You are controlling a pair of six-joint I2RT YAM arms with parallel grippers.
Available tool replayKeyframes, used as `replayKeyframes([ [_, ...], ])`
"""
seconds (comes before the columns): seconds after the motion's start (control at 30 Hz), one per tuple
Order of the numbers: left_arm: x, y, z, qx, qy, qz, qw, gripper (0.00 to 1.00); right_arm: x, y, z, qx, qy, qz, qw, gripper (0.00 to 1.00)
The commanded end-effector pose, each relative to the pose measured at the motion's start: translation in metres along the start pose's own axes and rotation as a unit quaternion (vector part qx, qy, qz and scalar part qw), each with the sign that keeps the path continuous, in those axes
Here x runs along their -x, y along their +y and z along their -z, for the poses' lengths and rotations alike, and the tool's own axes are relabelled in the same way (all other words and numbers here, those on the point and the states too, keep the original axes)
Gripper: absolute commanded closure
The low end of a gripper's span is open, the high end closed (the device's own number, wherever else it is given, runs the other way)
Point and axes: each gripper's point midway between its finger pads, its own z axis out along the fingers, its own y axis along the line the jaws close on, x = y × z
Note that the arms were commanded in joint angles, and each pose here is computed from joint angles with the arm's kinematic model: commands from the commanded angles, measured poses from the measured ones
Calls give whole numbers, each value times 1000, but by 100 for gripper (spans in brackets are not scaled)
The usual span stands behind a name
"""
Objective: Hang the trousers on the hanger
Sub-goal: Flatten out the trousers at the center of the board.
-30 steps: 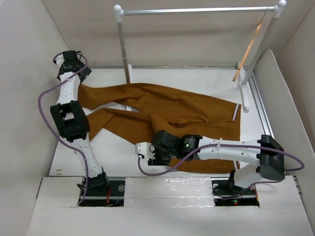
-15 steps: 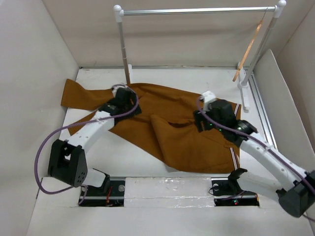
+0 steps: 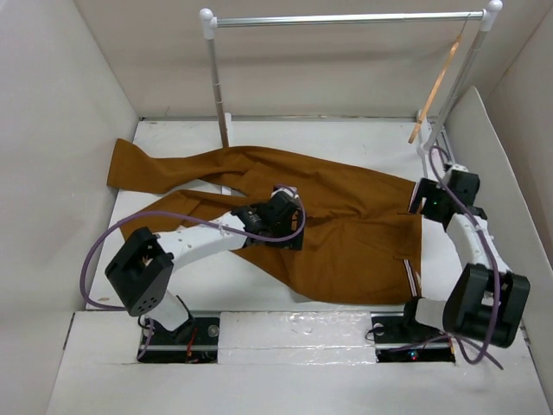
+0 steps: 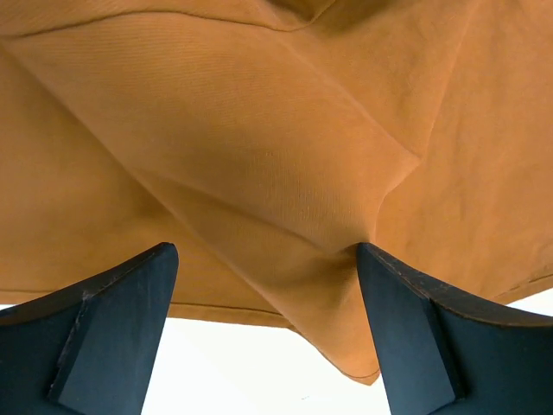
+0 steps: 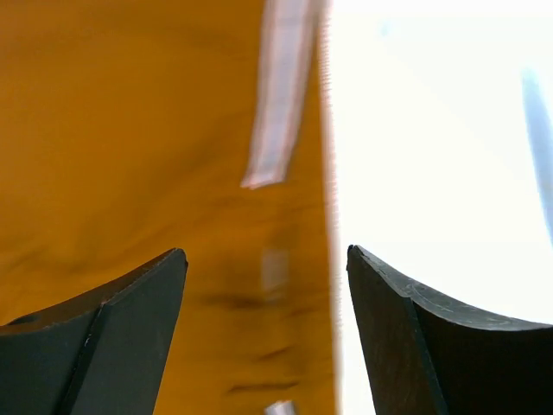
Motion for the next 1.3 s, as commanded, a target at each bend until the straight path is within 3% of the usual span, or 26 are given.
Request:
replayKeyframes([
  [0.0,1,-3,-6,-13,7,-17,1000,19,26,-39,-18,-4,-50,-50,997,20],
  [0.17,-4,11,-13,17,5,-28,999,26,31,-72,-54,-1,-29,-65,997,21],
  [0.33,-17,27,-21,47,15,-24,998,33,43,-47,-94,110,-21,-42,993,22],
  [0.4,-22,30,-23,52,19,-19,998,46,40,-46,-104,122,-14,-43,992,22],
  [0.5,-27,41,-28,59,24,6,998,80,35,-42,-109,126,-13,-43,991,22],
  [0.6,-29,48,-29,69,30,16,997,89,19,-40,-117,133,7,-58,989,23],
  [0.77,-20,49,-21,81,19,12,996,90,6,-27,-130,156,16,-75,985,31],
  [0.97,-10,30,-4,38,28,0,999,73,1,-4,-126,179,20,-70,981,42],
  [1.0,-8,24,1,23,30,-4,999,67,1,-5,-126,177,19,-70,982,49],
  [1.07,-5,20,5,15,30,-7,999,66,0,-5,-127,176,18,-76,981,60],
  [1.1,-2,18,9,13,27,-8,1000,65,1,-4,-127,177,15,-79,981,74],
  [1.2,10,15,18,9,9,-10,1000,61,17,-4,-118,191,-16,-89,978,100],
  [1.27,15,13,24,7,0,-13,1000,60,33,-5,-107,182,-38,-85,979,100],
])
